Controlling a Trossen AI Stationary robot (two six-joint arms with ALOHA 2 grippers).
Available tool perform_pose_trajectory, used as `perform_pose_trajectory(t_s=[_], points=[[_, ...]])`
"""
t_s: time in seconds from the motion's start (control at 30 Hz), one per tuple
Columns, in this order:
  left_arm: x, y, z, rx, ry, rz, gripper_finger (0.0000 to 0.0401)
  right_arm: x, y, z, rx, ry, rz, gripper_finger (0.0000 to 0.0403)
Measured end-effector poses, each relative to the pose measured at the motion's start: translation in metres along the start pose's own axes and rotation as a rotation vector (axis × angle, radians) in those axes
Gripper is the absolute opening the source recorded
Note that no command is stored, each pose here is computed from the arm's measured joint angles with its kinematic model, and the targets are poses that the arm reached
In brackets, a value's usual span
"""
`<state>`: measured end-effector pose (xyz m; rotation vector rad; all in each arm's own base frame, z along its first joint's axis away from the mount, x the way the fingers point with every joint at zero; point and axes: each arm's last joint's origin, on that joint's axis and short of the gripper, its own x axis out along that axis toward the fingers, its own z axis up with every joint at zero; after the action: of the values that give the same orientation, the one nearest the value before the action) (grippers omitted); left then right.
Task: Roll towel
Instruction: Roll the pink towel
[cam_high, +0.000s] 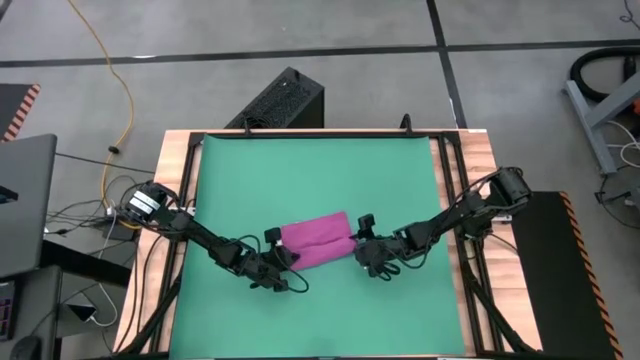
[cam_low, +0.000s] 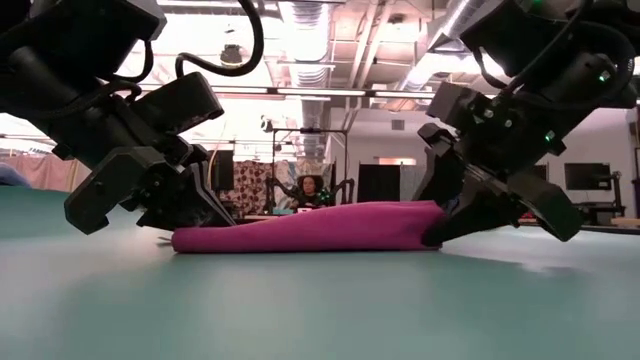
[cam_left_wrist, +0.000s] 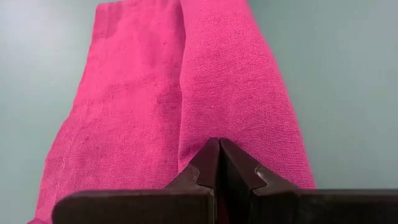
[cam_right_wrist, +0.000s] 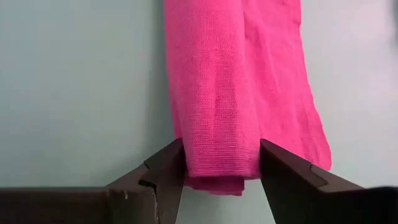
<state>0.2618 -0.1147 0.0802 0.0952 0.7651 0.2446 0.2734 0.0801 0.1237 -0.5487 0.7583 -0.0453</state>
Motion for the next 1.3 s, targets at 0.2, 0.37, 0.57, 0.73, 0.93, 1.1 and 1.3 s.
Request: perform_pose_trajectory(t_s=[0.2,0.37,0.57,0.73,0.93,1.1,1.3], points=[[0.000,0.000,0.000,-0.002,0.000,0.000,0.0000,0.004,-0.002,-0.003,0.001,0.023,0.000,0.0177],[0.000,0.000,0.000,-0.005,-0.003,-0.002,0.0000,0.010,0.003,-0.005,-0.003,0.029,-0.004,0.0105],[0.000,0.000,0.001,-0.007,-0.004,-0.008,0.0000,0.011,0.008,0.001,0.026,0.073,0.021,0.0016],[-0.001,-0.001,0.003,-0.020,-0.005,-0.047,0.0000,0.004,0.007,0.017,0.074,0.136,0.112,0.0016],[-0.002,-0.007,0.006,-0.046,0.018,-0.171,0.0000,0.002,-0.010,0.045,0.283,0.197,0.353,0.0014],[-0.003,-0.013,0.012,-0.031,0.042,-0.295,0.0000,0.008,-0.046,0.058,0.540,0.250,0.436,0.0014],[-0.004,-0.016,0.014,-0.008,0.052,-0.351,0.0000,0.015,-0.085,0.055,0.823,0.304,0.608,0.0014]])
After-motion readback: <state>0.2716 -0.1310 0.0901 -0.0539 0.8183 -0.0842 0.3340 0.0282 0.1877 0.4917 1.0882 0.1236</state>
